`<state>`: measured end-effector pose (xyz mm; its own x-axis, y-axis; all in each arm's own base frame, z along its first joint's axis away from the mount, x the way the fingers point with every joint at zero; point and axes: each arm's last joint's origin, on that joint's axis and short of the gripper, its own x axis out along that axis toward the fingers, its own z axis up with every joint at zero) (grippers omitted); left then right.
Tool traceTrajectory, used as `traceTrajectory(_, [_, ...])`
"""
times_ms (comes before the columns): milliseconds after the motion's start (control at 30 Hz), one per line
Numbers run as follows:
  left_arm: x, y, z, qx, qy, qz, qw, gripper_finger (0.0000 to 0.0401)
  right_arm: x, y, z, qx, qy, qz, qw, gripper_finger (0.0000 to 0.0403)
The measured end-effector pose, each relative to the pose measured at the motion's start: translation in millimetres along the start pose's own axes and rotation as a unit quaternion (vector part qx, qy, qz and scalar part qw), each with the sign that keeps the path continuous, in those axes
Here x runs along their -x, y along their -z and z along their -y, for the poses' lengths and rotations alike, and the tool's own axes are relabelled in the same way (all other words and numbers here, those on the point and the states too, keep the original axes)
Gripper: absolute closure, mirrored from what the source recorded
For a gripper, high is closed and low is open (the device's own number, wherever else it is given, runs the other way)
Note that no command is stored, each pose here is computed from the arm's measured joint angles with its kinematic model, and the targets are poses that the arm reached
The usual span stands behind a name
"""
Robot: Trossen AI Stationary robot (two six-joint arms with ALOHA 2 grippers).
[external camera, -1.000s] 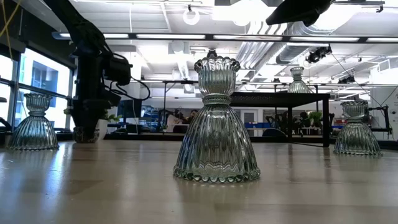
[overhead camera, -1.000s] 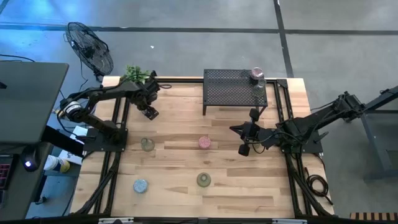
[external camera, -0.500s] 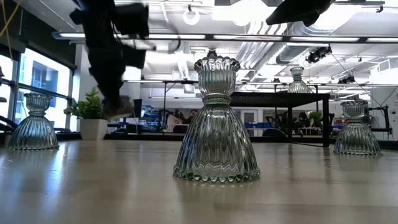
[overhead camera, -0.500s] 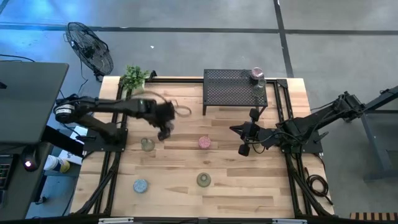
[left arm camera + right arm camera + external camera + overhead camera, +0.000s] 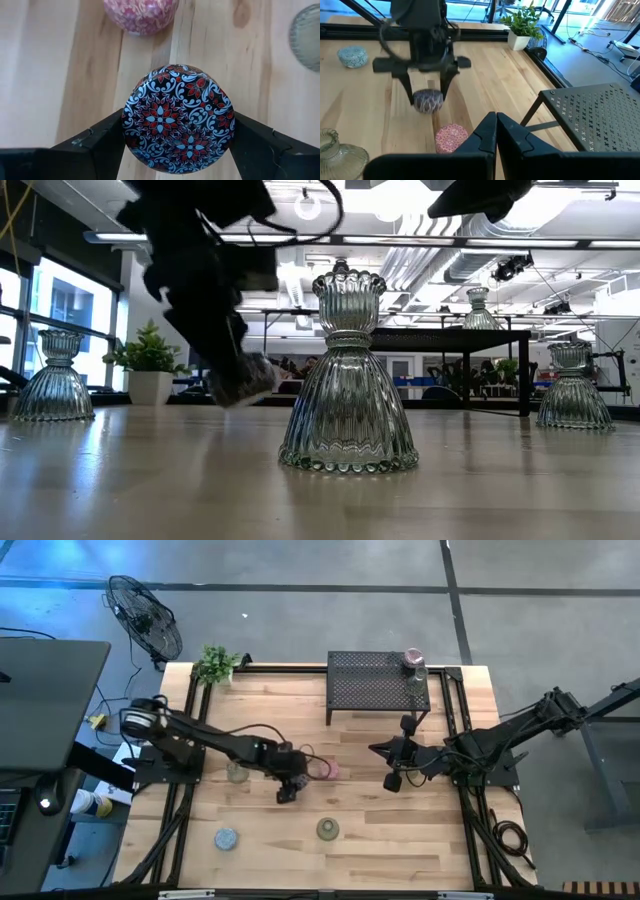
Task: Pick & Place candle stick holders
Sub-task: Put the black scented candle on the shelf
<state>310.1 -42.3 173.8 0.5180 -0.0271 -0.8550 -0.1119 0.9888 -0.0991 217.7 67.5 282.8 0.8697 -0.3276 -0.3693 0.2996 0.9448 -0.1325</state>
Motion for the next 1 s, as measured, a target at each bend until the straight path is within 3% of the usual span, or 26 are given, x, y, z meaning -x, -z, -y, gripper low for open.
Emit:
traceTrajectory(333, [-26, -22, 8, -0.013, 0.020, 0.004, 1.000, 0.0113, 0, -1, -1, 0.000, -0.006, 0.002, 1.000, 0.0402])
traceTrajectory(567, [-25, -25, 8, -0.012, 0.021, 0.009, 1.000, 0.0070, 0, 0, -1, 0.001, -0.011, 0.001, 1.000, 0.0402])
traceTrajectory(867, [-23, -23, 9, -0.028, 0.031, -0.004, 0.999, 0.0063, 0, 0, -1, 0.001, -0.012, 0.000, 1.000, 0.0402])
traceTrajectory(1000, [-2, -18, 11, -0.102, 0.020, -0.023, 0.994, 0.0099, 0, 0, -1, 0.000, -0.017, -0.001, 1.000, 0.0402])
